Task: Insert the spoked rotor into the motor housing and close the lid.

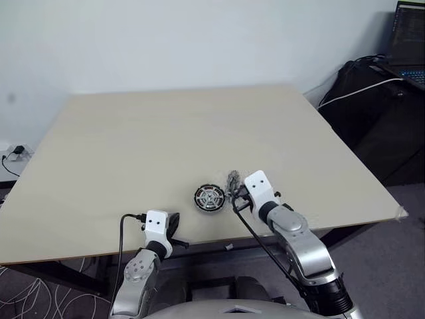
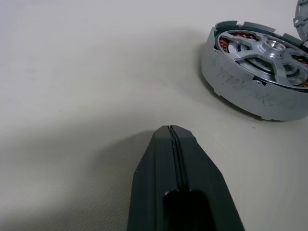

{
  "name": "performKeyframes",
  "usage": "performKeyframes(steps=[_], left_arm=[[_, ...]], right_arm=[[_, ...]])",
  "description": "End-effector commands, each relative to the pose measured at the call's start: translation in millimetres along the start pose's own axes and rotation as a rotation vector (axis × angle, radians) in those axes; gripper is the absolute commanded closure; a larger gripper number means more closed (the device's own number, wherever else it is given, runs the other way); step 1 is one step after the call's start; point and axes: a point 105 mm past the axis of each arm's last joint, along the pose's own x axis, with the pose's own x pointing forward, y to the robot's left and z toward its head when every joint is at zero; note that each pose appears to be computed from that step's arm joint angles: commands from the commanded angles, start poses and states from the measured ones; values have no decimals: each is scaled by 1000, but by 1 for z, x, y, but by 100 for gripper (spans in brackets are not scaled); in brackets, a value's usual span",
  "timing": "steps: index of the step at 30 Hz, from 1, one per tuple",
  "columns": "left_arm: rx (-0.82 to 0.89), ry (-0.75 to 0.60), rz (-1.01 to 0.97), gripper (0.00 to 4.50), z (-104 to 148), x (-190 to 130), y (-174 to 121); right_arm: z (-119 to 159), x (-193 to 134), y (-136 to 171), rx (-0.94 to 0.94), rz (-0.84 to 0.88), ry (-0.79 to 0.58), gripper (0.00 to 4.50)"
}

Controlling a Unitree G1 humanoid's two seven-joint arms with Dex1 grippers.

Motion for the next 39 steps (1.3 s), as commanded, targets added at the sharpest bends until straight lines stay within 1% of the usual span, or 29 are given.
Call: performKeyframes(steps=[1, 7, 11, 13, 15, 19, 20, 22, 26, 30, 34, 39], left_arm=[[3, -52, -12, 450, 15, 2, -1], [4, -55, -3, 450, 16, 1, 0], [4, -59, 7, 450, 16, 0, 1], [4, -60, 9, 450, 16, 0, 1], [5, -60, 10, 450, 16, 0, 1], [4, -60, 10, 450, 16, -1, 1], [3, -60, 9, 450, 16, -1, 1], [5, -58, 5, 450, 16, 0, 0], [8, -54, -5, 450, 16, 1, -1], [9, -51, -9, 450, 15, 1, -1], [10, -48, -9, 450, 15, 1, 0], [10, -48, -5, 450, 15, 0, 1]], right_arm=[[34, 5, 17, 1, 72, -104, 448], [50, 18, 29, -19, 115, -137, 448], [56, 23, 32, -22, 129, -150, 448], [57, 23, 28, -8, 111, -157, 448], [56, 22, 17, 15, 56, -167, 448], [38, 12, -33, 8, -196, -121, 448], [33, 9, -42, 6, -232, -101, 448], [19, 1, -50, -16, -249, -49, 448], [1, -11, -46, -12, -173, 37, 448], [-11, -20, -24, 37, -20, 101, 448], [-6, -26, 1, 127, 155, 100, 448], [1, -23, 12, 167, 219, 78, 448]])
